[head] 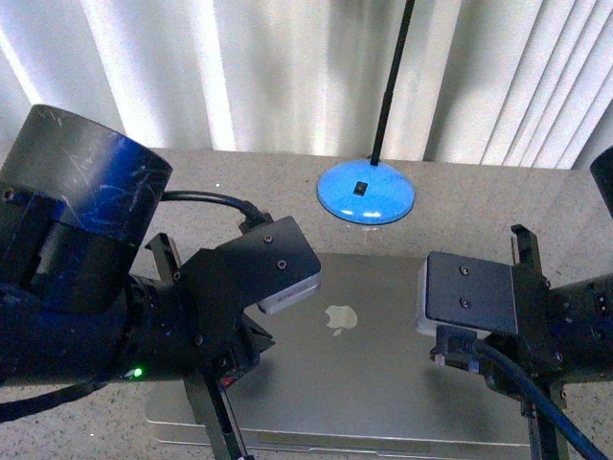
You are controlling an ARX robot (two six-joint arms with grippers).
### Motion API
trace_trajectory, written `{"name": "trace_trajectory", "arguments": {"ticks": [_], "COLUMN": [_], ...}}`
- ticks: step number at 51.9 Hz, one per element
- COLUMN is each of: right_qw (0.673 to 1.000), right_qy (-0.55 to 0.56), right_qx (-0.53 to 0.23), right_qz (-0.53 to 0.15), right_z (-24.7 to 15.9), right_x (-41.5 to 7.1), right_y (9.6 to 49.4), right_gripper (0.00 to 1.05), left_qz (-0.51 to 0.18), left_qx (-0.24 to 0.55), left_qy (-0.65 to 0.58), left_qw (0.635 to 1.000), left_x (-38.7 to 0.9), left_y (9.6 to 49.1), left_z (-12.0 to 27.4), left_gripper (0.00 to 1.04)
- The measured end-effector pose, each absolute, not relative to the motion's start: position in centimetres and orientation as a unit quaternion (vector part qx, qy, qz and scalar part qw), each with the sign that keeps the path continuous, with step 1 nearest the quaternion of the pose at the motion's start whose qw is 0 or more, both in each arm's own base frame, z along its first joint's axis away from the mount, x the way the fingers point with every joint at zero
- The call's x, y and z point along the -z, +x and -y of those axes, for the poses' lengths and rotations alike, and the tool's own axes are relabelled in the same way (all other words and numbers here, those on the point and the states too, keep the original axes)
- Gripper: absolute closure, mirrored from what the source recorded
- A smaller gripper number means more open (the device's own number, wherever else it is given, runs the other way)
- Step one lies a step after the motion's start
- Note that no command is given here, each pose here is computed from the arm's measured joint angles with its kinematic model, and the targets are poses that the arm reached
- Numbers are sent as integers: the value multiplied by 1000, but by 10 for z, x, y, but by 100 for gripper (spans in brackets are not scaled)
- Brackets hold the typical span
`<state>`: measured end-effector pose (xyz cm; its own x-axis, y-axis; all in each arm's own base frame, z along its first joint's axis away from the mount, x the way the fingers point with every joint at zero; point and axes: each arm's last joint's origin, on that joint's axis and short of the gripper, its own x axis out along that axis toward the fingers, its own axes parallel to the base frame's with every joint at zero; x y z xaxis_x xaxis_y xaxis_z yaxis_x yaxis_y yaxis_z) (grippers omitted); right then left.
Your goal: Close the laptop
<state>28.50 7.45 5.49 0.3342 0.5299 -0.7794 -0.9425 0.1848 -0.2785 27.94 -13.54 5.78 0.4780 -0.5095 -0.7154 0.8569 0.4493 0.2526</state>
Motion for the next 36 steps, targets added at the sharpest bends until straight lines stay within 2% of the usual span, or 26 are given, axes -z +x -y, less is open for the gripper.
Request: {"name": "trace_trajectory", "arguments": {"ticks": [10, 24, 36], "right_qw": [721, 731, 761], "right_qy": [-378, -364, -327], "right_qx": [-511, -509, -495], "right_qz": [-278, -273, -262], "right_z": [-71, -67, -66], "right_x": [-41, -37, -44], "right_y": [279, 278, 278], "right_gripper": [102, 102, 102], "left_qz": [-294, -294, -295], "left_qx": [429, 425, 412], "left_qy": [295, 280, 237], "left_qw": [802, 809, 829], "left_x": [-41, -38, -42], "left_y": [273, 271, 270], "left_z": [137, 137, 130], "left_gripper": [101, 101, 101]}}
